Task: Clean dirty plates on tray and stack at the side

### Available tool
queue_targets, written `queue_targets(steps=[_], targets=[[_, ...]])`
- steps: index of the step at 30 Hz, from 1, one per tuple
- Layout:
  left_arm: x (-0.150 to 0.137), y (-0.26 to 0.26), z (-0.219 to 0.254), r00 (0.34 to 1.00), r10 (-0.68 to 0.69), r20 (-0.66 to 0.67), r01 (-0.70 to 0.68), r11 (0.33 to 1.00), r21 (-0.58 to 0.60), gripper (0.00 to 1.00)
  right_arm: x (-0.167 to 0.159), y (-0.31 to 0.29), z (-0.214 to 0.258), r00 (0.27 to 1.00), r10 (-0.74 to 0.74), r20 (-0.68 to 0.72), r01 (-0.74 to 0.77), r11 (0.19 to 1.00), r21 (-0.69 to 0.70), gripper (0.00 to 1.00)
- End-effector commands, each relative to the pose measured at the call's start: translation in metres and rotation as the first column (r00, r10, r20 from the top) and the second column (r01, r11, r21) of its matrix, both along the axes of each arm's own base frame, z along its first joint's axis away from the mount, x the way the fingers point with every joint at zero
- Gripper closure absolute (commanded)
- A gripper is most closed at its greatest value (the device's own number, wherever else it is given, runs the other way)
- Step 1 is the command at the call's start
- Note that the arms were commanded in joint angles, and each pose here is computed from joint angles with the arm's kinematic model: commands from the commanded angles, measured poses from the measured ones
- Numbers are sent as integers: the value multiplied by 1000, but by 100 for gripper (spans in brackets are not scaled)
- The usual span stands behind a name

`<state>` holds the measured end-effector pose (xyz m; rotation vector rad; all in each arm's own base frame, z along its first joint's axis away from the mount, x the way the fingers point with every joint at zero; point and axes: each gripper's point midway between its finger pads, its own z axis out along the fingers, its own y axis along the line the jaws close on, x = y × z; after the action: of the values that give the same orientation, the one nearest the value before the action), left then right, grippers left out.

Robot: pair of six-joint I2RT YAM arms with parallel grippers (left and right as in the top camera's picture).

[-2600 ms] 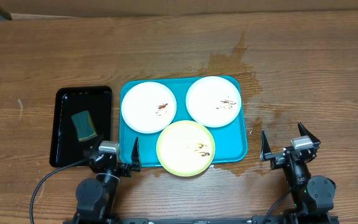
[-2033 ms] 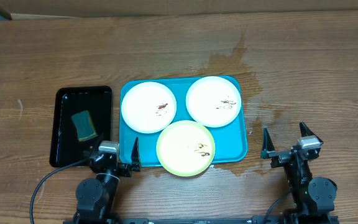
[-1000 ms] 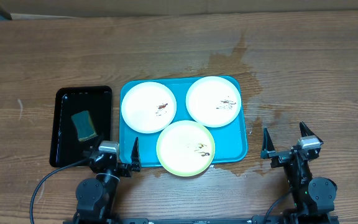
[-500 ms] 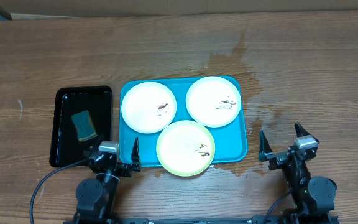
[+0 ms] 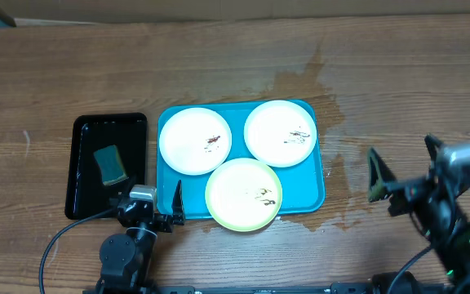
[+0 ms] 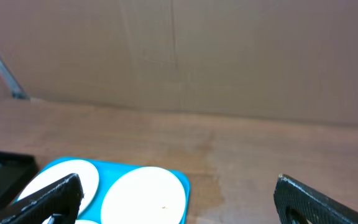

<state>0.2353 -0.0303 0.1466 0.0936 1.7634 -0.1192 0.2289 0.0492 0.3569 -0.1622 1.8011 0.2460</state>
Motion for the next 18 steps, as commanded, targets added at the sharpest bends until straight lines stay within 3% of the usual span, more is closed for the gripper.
queue_targets(steps=[1, 6, 11, 18], targets=[[0, 1, -1, 1000, 4, -2, -4, 1000, 0, 0, 20, 4, 20, 983, 12, -185, -14, 1000, -14, 0], [0, 1, -1, 1000, 4, -2, -4, 1000, 0, 0, 38, 29, 15, 901, 126, -415, -92, 991, 102, 0], [0, 1, -1, 1000, 5, -2, -5, 1000, 0, 0, 48, 56, -5, 823, 276, -497, -194, 958, 210, 0], [0, -7, 36, 993, -35, 113, 39, 999, -38, 0, 56, 54, -28, 773, 256, -581, -163, 964, 208, 3]])
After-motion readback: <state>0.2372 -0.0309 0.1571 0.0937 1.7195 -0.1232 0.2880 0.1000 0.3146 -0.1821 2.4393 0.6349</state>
